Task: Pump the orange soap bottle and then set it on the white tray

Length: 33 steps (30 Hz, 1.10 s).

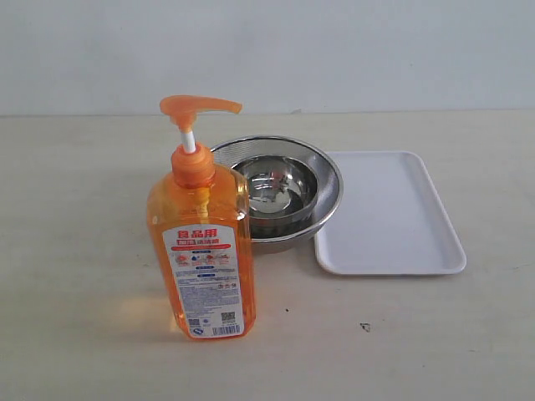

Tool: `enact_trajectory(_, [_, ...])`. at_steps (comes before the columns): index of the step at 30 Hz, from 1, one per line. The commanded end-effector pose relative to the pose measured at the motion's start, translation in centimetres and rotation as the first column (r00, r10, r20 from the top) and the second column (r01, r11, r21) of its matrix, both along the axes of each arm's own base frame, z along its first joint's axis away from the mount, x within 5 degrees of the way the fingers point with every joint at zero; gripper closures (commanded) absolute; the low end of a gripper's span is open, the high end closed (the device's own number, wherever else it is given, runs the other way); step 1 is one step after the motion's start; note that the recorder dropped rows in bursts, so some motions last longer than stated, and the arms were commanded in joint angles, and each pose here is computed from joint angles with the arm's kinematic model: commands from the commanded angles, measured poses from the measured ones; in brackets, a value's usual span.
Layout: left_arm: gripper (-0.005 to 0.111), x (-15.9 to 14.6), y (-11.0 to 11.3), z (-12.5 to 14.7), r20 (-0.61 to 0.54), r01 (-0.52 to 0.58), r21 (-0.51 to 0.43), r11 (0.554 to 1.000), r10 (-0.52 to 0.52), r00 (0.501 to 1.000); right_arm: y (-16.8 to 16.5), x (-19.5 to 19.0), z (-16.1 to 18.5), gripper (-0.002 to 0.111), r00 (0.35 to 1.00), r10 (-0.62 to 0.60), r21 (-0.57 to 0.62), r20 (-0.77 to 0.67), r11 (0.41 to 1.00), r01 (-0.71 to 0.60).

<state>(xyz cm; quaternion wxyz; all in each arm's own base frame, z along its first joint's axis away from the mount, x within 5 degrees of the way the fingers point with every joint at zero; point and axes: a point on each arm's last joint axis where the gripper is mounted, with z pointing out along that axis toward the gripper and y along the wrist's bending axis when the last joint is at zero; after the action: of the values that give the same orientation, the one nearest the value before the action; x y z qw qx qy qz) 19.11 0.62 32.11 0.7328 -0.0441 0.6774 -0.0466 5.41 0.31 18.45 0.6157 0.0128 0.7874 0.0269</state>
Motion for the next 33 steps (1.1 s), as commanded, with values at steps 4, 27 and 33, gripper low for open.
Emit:
enact_trajectory(4, [0.102,4.8,-1.2,-1.4,-0.128,0.181,0.29,0.94,-0.149,0.981,0.0,0.0,0.0,0.108,1.0,0.002,-0.002,0.011,1.0,-0.002])
enact_trajectory(27, [0.102,6.6,-6.4,-14.3,-0.571,0.919,-0.097,0.383,-0.778,0.264,0.0,0.0,0.0,0.108,1.0,0.002,-0.002,0.011,1.0,-0.002])
enact_trajectory(33, [0.102,5.2,-5.9,-15.5,-0.597,0.899,-0.137,0.415,-0.759,0.259,0.0,0.0,0.0,0.108,1.0,0.002,-0.002,0.011,1.0,-0.002])
